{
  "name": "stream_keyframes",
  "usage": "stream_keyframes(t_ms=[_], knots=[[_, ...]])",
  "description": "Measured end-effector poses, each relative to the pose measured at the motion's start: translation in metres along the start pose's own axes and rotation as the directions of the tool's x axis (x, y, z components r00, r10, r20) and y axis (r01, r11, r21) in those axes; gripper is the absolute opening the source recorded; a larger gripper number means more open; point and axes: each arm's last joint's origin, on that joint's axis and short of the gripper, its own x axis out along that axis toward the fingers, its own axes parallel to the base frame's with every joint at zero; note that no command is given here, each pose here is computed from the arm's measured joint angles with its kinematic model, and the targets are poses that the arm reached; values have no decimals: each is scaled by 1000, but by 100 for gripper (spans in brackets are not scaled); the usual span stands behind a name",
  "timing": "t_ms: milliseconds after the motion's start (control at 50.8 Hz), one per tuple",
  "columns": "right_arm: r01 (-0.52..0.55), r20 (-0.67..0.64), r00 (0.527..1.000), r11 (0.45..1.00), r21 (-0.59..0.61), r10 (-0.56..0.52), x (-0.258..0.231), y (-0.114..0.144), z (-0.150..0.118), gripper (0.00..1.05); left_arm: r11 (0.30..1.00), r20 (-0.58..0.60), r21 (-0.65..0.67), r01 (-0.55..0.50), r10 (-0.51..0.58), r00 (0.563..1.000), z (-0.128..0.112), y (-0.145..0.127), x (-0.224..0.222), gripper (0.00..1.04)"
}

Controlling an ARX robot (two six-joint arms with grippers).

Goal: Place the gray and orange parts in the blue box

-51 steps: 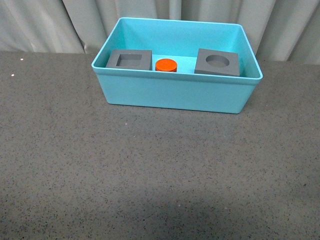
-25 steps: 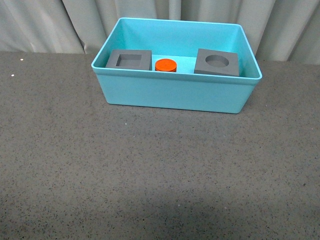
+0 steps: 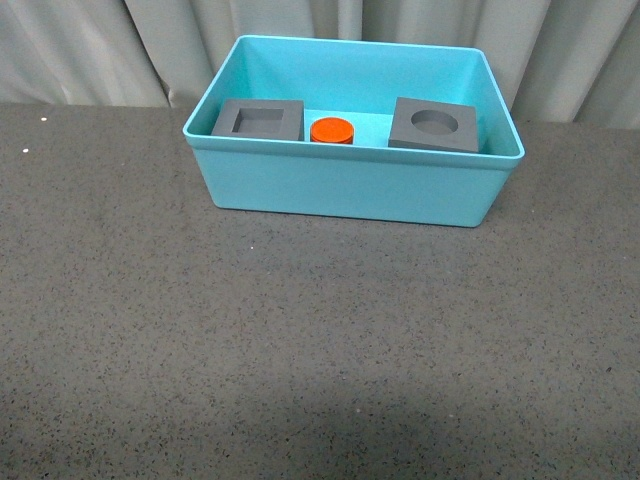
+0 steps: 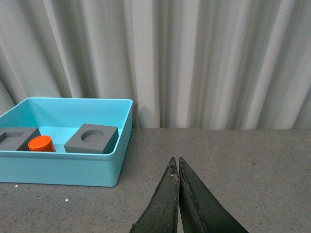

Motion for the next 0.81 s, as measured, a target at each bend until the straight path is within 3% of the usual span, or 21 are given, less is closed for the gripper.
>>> stream_keyframes(t_ms=[669,807], knots=[[-3,-6,1000,1000,0,3,-16,0,-3,1,1000,0,0,0,0,1000,0,0,0,98],[-3,-5,1000,1000,-1,3,-16,0,-3,20,1000,0,0,-1,1,1000,0,0,0,98]])
